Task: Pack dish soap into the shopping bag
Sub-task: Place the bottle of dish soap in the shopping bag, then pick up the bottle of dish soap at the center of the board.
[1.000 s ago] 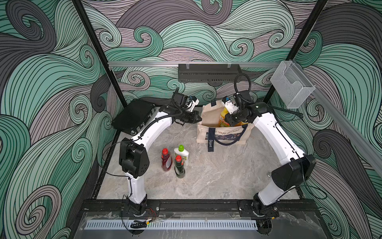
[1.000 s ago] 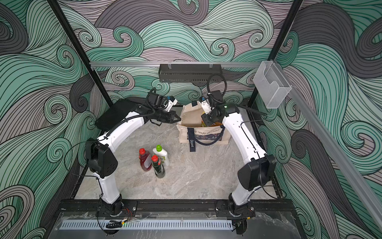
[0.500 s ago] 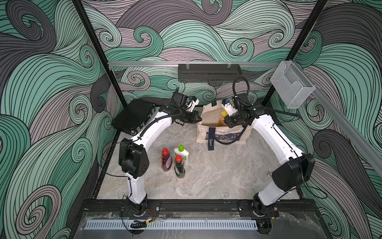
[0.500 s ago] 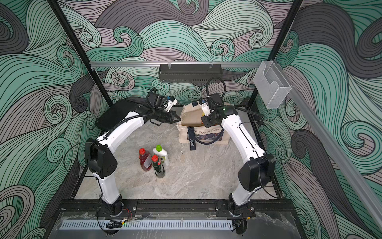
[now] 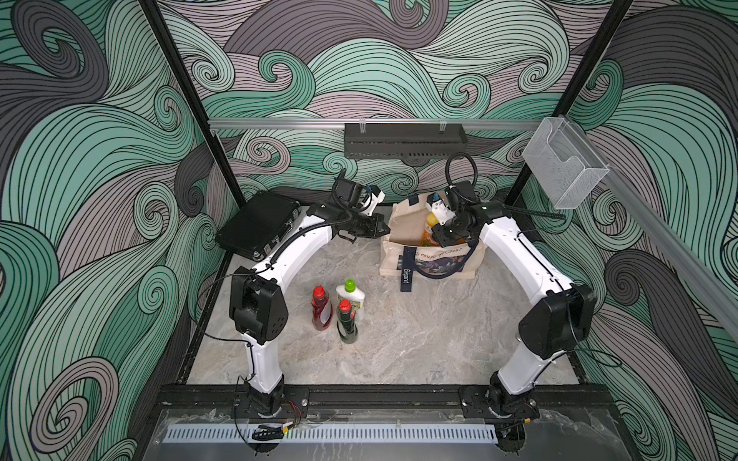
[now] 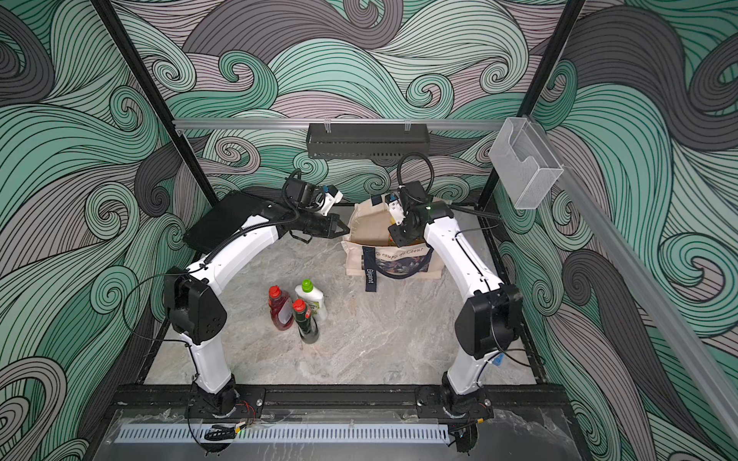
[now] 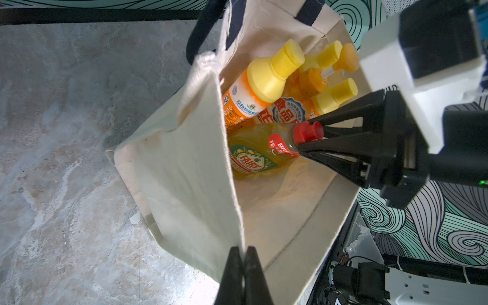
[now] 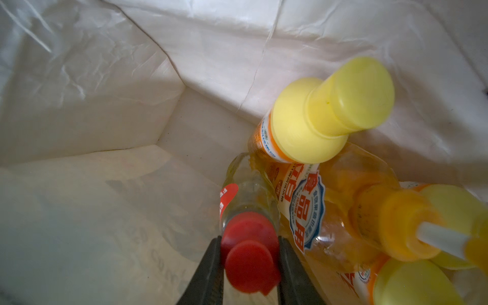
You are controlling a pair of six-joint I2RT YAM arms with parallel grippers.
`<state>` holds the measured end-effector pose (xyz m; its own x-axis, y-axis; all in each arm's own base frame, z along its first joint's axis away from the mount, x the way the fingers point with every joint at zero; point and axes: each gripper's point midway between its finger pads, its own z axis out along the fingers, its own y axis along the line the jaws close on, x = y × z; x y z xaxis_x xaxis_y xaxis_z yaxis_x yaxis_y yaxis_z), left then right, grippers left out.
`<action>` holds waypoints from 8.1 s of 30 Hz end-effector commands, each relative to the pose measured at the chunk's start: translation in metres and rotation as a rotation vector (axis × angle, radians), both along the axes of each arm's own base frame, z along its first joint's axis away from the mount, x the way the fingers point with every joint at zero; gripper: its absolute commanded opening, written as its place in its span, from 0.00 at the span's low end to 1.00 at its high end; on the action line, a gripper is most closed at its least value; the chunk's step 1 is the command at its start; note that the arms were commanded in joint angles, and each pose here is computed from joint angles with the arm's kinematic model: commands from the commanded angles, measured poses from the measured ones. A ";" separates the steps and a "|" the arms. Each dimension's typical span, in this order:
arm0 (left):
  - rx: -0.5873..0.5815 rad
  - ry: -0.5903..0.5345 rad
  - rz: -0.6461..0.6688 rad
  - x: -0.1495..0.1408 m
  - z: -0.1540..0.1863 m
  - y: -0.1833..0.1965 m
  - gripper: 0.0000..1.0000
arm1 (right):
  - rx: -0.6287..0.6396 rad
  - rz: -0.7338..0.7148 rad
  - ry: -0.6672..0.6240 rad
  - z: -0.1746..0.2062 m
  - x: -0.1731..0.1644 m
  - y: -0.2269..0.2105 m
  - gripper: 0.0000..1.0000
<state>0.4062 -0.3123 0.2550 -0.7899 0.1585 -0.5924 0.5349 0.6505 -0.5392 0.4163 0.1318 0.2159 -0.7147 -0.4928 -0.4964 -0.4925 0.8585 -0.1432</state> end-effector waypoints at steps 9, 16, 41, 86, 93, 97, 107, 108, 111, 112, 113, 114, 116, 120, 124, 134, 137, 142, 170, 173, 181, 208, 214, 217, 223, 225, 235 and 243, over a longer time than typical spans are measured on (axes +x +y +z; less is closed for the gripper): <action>-0.056 -0.081 -0.019 -0.011 0.046 0.002 0.00 | -0.021 -0.046 -0.089 0.013 0.030 -0.008 0.00; -0.060 -0.088 -0.018 -0.013 0.050 0.004 0.00 | -0.040 -0.055 -0.091 0.007 0.032 -0.011 0.00; -0.028 -0.038 0.005 -0.006 0.019 0.005 0.22 | -0.016 -0.092 -0.139 0.023 0.031 -0.014 0.44; 0.112 -0.117 0.484 -0.006 0.025 0.190 0.66 | 0.370 0.398 -0.226 0.114 -0.188 0.128 0.69; 0.116 -0.124 0.517 -0.006 0.025 0.200 0.77 | 0.381 0.507 -0.185 0.070 -0.193 0.177 0.68; 0.097 -0.170 0.520 -0.014 0.040 0.201 0.81 | 0.413 0.538 -0.182 0.054 -0.183 0.205 0.67; 0.104 -0.168 0.532 -0.011 0.037 0.206 0.84 | 0.404 0.558 -0.183 0.014 -0.158 0.250 0.67; 0.104 -0.166 0.532 -0.010 0.036 0.206 0.84 | 0.402 0.555 -0.186 0.011 -0.155 0.253 0.67; 0.098 -0.163 0.533 -0.009 0.036 0.207 0.84 | 0.408 0.552 -0.170 0.004 -0.151 0.261 0.67; 0.094 -0.158 0.533 -0.009 0.036 0.207 0.84 | 0.412 0.552 -0.164 0.002 -0.150 0.264 0.67; 0.091 -0.155 0.534 -0.008 0.035 0.207 0.84 | 0.414 0.550 -0.161 0.001 -0.149 0.265 0.66; 0.088 -0.154 0.535 -0.008 0.035 0.208 0.84 | 0.412 0.547 -0.156 -0.002 -0.148 0.267 0.66; 0.083 -0.153 0.531 -0.008 0.035 0.207 0.84 | 0.398 0.542 -0.152 -0.007 -0.146 0.268 0.65; 0.069 -0.151 0.519 -0.007 0.035 0.204 0.84 | 0.398 0.545 -0.133 -0.012 -0.145 0.271 0.62; 0.071 -0.140 0.517 -0.005 0.032 0.203 0.84 | 0.394 0.544 -0.121 -0.017 -0.146 0.273 0.61; 0.063 -0.140 0.504 -0.005 0.032 0.201 0.84 | 0.355 0.562 -0.092 -0.030 -0.152 0.275 0.56; 0.061 -0.142 0.501 -0.005 0.033 0.200 0.84 | 0.349 0.559 -0.090 -0.033 -0.153 0.275 0.54; 0.057 -0.143 0.496 -0.005 0.033 0.199 0.84 | 0.353 0.562 -0.091 -0.032 -0.154 0.277 0.49; 0.023 -0.145 0.459 -0.007 0.037 0.192 0.84 | 0.265 0.522 -0.110 -0.035 -0.147 0.270 0.00; 0.019 -0.147 0.451 -0.008 0.038 0.191 0.84 | 0.248 0.513 -0.121 -0.031 -0.145 0.266 0.00; -0.006 -0.151 0.416 -0.010 0.042 0.184 0.83 | 0.203 0.493 -0.166 -0.017 -0.140 0.254 0.00; -0.064 -0.095 0.327 -0.006 0.029 0.154 0.83 | 0.235 0.347 -0.246 0.075 -0.112 0.183 0.00; -0.071 -0.086 0.304 -0.005 0.028 0.145 0.83 | 0.208 0.301 -0.268 0.108 -0.100 0.164 0.00; -0.075 -0.088 0.298 -0.005 0.029 0.142 0.84 | 0.208 0.283 -0.282 0.125 -0.095 0.157 0.00; -0.077 -0.084 0.271 -0.004 0.029 0.131 0.84 | 0.184 0.274 -0.310 0.157 -0.087 0.149 0.00; -0.077 -0.087 0.258 -0.004 0.030 0.125 0.84 | 0.185 0.266 -0.319 0.167 -0.084 0.146 0.00; -0.083 -0.093 0.220 -0.002 0.038 0.106 0.84 | 0.239 0.242 -0.392 0.213 -0.078 0.135 0.00; -0.083 -0.107 0.209 -0.003 0.044 0.097 0.84 | 0.268 0.238 -0.439 0.234 -0.079 0.131 0.00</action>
